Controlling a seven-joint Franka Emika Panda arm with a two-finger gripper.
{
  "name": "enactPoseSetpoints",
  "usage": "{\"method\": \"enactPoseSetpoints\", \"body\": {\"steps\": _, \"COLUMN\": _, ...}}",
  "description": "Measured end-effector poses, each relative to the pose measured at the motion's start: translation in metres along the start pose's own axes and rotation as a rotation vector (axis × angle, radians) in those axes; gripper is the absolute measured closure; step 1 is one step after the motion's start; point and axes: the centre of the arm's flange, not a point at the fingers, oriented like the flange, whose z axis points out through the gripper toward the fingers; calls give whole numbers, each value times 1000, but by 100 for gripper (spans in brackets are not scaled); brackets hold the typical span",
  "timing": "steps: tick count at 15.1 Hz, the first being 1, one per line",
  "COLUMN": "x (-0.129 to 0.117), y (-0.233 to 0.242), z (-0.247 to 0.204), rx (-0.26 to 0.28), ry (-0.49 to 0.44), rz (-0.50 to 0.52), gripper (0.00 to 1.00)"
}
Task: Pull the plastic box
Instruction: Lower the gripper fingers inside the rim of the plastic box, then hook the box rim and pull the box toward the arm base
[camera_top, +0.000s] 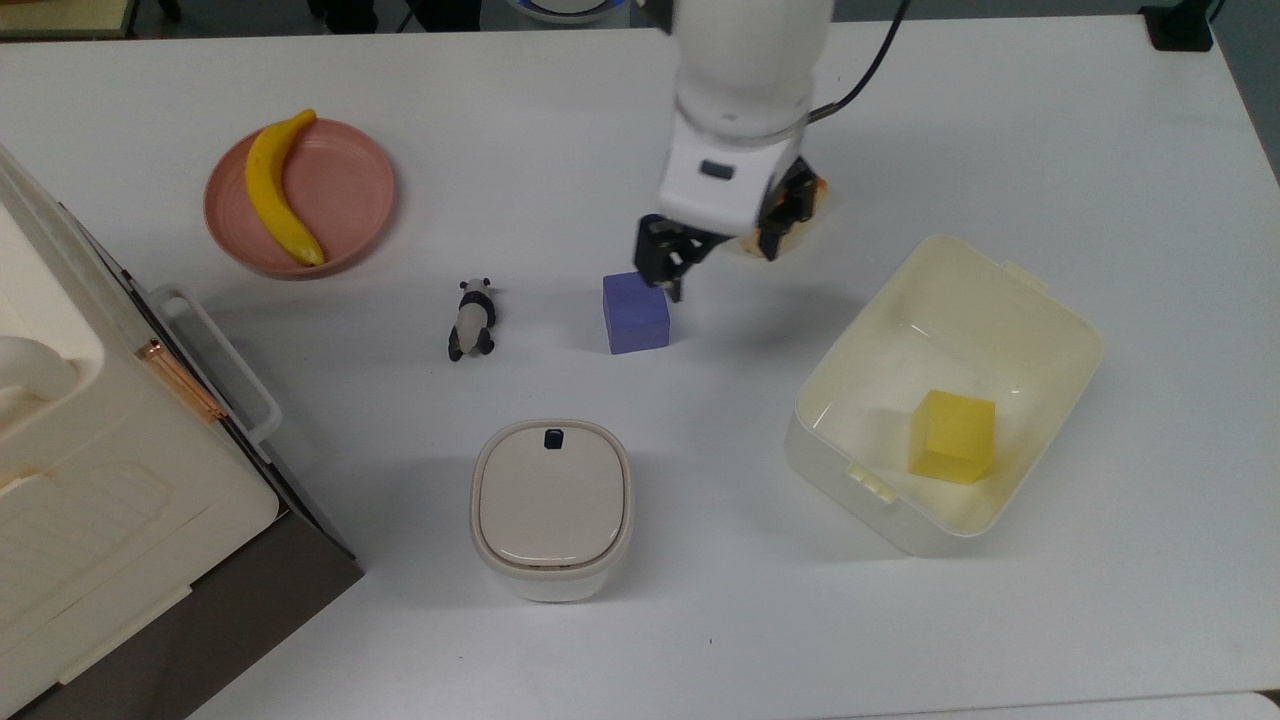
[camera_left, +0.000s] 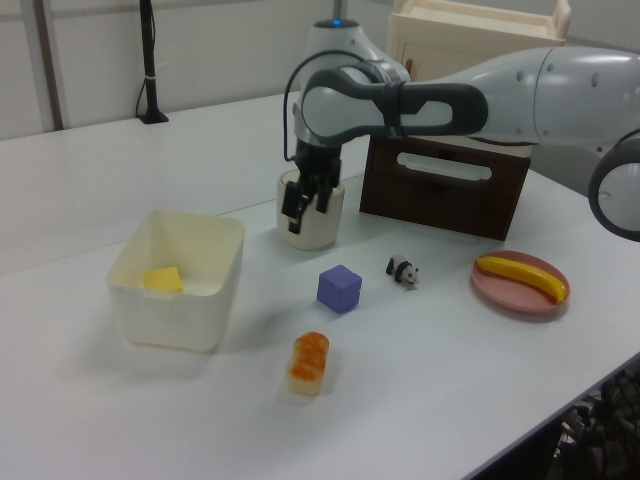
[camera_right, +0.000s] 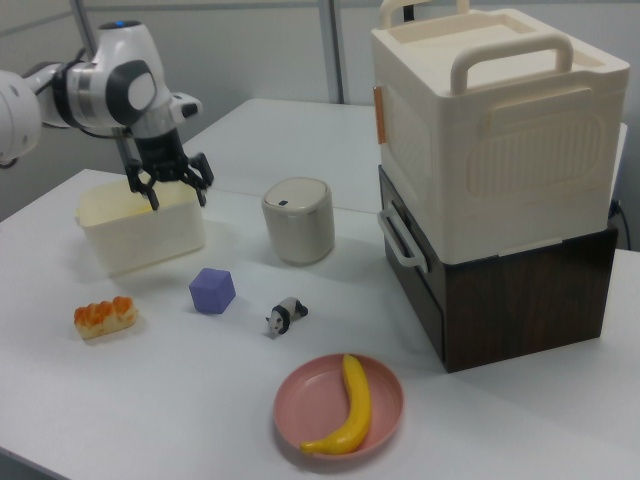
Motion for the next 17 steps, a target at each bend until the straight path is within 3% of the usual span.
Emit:
{"method": "enactPoseSetpoints", "body": {"steps": 4, "x": 34, "y": -61, "z": 1, "rx": -18, "ry": 173, "rz": -128, "gripper": 0}}
{"method": "enactPoseSetpoints", "body": {"steps": 7, "x": 53, "y": -99, "z": 25, "rx": -35, "ry": 231, "rz": -198, "gripper": 0}}
{"method": "enactPoseSetpoints", "body": {"steps": 11, "x": 70, "y": -113, "z": 38, "rx": -32, "ry": 248, "rz": -255, "gripper": 0}}
{"method": "enactPoseSetpoints", "body": {"steps": 17, "x": 74, "y": -120, "z": 95, "rx": -63, "ry": 166, "rz": -380, "gripper": 0}}
